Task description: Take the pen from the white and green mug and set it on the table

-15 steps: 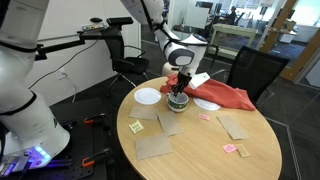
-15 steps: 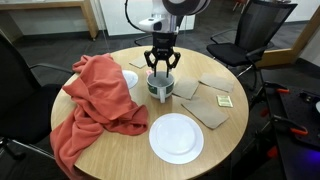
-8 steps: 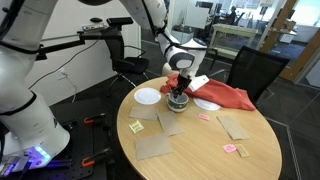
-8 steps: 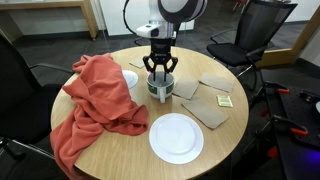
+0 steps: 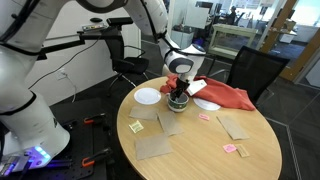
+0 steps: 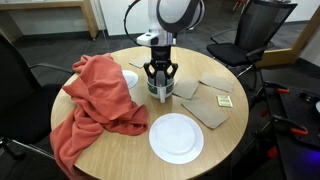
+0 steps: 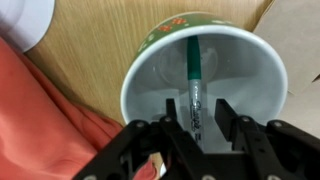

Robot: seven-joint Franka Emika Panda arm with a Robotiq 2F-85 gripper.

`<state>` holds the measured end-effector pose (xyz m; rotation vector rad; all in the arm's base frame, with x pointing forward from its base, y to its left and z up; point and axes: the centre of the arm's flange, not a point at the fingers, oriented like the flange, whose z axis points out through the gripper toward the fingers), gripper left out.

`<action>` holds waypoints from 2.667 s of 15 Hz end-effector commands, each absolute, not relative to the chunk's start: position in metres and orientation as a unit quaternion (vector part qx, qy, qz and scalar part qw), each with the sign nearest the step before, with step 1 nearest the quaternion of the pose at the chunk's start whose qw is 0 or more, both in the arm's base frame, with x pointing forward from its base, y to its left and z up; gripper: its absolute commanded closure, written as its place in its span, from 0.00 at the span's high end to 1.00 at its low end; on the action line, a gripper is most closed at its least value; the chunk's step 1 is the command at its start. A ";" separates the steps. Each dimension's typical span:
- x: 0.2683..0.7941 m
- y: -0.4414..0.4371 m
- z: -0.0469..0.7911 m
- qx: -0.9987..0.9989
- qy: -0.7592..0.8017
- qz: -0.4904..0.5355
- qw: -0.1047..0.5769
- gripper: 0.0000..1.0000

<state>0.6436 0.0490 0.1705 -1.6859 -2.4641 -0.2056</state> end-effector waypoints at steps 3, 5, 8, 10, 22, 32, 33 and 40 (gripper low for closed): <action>0.652 0.053 0.168 -0.567 -0.817 -0.072 0.076 0.05; 0.651 0.051 0.171 -0.569 -0.816 -0.073 0.074 0.00; 0.646 0.047 0.182 -0.571 -0.815 -0.075 0.072 0.03; 0.642 0.043 0.191 -0.572 -0.814 -0.078 0.070 0.03; 0.591 0.014 0.296 -0.596 -0.783 -0.164 0.063 0.03; 0.552 -0.051 0.321 -0.720 -0.670 -0.176 0.038 0.03; 0.551 -0.058 0.316 -0.734 -0.657 -0.170 0.037 0.03; 0.557 -0.109 0.276 -0.820 -0.556 -0.135 -0.010 0.03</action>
